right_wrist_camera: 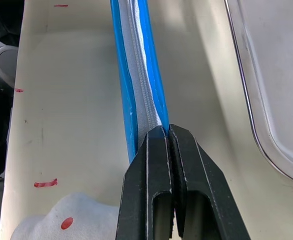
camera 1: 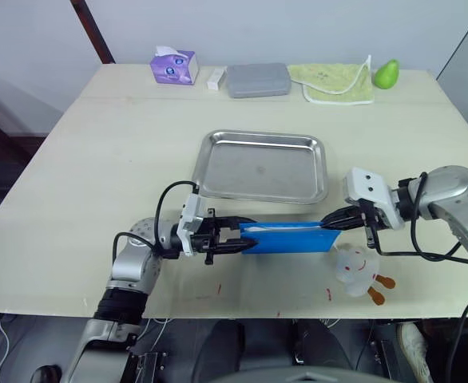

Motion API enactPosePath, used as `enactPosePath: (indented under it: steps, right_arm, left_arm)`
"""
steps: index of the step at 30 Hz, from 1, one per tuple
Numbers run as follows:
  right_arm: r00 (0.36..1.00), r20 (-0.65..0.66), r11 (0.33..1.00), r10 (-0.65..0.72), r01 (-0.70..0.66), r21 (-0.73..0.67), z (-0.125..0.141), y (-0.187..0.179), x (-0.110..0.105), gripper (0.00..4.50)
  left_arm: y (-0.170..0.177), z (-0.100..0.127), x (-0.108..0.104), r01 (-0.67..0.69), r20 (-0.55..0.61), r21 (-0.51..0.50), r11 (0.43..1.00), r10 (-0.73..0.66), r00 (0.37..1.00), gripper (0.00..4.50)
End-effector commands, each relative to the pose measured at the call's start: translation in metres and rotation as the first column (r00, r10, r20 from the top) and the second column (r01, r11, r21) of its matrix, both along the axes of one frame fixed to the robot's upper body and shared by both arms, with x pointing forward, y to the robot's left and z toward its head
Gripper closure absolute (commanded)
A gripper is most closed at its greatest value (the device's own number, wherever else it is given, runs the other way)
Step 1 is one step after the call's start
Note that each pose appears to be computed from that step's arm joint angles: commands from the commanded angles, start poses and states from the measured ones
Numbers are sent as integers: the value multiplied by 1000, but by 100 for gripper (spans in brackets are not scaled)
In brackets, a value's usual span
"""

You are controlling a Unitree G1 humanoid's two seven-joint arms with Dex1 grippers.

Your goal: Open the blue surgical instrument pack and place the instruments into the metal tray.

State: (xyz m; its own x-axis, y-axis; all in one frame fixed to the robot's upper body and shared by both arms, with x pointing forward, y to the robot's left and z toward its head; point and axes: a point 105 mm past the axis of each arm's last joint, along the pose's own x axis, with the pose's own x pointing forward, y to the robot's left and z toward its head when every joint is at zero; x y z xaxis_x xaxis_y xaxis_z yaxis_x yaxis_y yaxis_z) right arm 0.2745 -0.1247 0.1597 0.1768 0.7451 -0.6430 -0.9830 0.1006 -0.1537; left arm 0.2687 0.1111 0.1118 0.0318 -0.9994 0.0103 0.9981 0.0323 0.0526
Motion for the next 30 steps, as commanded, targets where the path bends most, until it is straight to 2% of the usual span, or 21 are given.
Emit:
enactPosePath:
  steps: [1,2,3,11,14,19,20,21,24,30]
  right_arm:
    - [1000,-17,1000,5,-5,-12,-6,3,-3,450]
    - [1000,-16,1000,4,-4,-8,-5,3,-3,450]
    - [1000,-16,1000,-1,0,-4,-5,4,-3,450]
    - [998,-2,996,-59,59,66,3,9,3,450]
    - [996,-52,986,-69,76,149,15,13,0,365]
    - [994,-47,961,-97,106,256,35,-5,-8,100]
    - [993,-50,954,-103,113,277,38,-12,-12,63]
    - [993,-51,949,-105,115,293,40,-18,-17,8]
    - [991,-76,934,-110,130,332,44,-33,-34,8]
    - [968,-107,925,-228,250,285,34,-66,-63,8]
  left_arm:
    - [-3,3,1,14,35,18,1000,-14,999,362]
    - [-3,3,2,8,49,23,1000,-9,999,426]
    - [-3,2,3,7,60,29,1000,-9,998,448]
    - [17,5,3,-22,99,48,999,17,995,448]
    - [33,6,1,-34,117,86,996,24,993,450]
    - [53,7,6,-64,137,126,990,46,989,450]
    - [56,8,7,-71,145,133,989,51,988,450]
    - [58,8,8,-74,153,139,987,53,987,450]
    - [63,10,9,-84,175,149,985,58,983,450]
    - [74,11,11,-103,210,177,979,65,976,450]
